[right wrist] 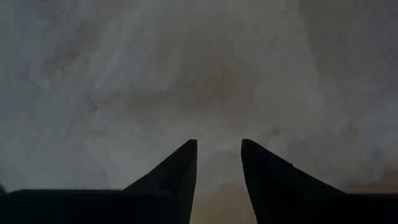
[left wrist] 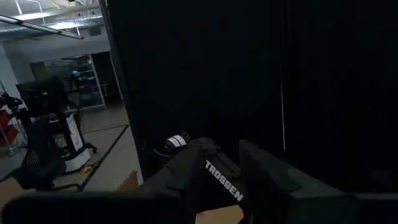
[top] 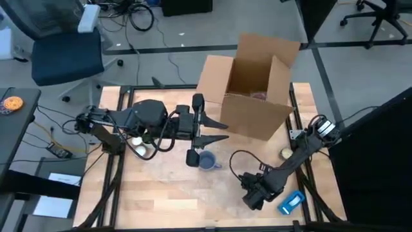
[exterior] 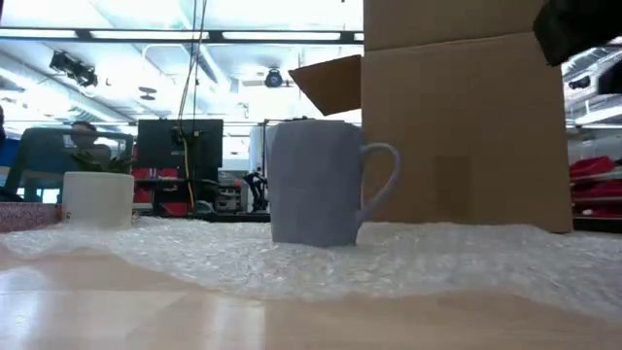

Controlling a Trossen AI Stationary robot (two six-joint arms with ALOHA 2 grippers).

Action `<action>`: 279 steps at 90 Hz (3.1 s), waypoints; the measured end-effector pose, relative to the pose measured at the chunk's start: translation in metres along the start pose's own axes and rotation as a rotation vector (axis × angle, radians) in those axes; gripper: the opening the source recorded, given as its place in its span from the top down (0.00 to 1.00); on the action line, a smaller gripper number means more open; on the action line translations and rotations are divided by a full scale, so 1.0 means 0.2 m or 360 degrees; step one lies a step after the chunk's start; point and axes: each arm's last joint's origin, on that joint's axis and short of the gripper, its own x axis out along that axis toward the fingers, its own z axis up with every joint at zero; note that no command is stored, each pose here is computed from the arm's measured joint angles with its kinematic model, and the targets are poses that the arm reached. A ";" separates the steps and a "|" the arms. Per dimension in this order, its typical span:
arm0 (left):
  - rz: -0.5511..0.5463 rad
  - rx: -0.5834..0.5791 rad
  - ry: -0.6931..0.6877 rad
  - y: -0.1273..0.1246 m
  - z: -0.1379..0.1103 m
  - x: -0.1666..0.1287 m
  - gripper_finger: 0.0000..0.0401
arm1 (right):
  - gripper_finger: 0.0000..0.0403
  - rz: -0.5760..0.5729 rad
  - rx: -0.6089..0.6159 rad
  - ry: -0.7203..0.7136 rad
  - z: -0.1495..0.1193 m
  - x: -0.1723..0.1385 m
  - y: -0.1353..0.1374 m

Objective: Wrap mug
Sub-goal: Wrap the purple mug with the bubble wrap

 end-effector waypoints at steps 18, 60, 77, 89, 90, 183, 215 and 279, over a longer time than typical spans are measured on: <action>0.0000 0.0000 -0.0001 0.00 0.00 0.00 0.78 | 0.75 -0.0011 -0.0007 0.0002 -0.03 0.02 0.02; 0.0000 0.0000 -0.0001 0.00 0.00 0.00 0.78 | 0.75 0.0001 0.0184 0.0043 -0.06 0.02 0.03; 0.0001 0.0000 0.0000 0.00 0.00 0.00 0.78 | 0.76 -0.0029 0.0223 0.0054 -0.13 0.06 0.03; 0.0000 -0.0001 -0.0001 0.00 0.00 0.00 0.78 | 0.76 -0.0015 0.0250 0.0109 -0.18 0.16 -0.01; 0.0001 -0.0001 0.0000 0.00 0.00 0.00 0.78 | 0.76 -0.0011 0.0251 0.0116 -0.18 0.17 -0.01; 0.0614 0.0168 0.1676 -0.34 -0.51 -0.40 0.78 | 1.00 -0.0002 -0.0055 -0.0517 0.09 0.04 -0.03; 0.0831 0.0204 0.1973 -0.48 -1.00 -0.56 0.78 | 1.00 0.0159 -0.0146 -0.0584 0.28 0.03 -0.05; 0.0495 -0.0129 0.1746 -0.60 -1.54 -0.60 0.78 | 1.00 0.0470 0.0052 -0.0523 0.13 -0.15 -0.03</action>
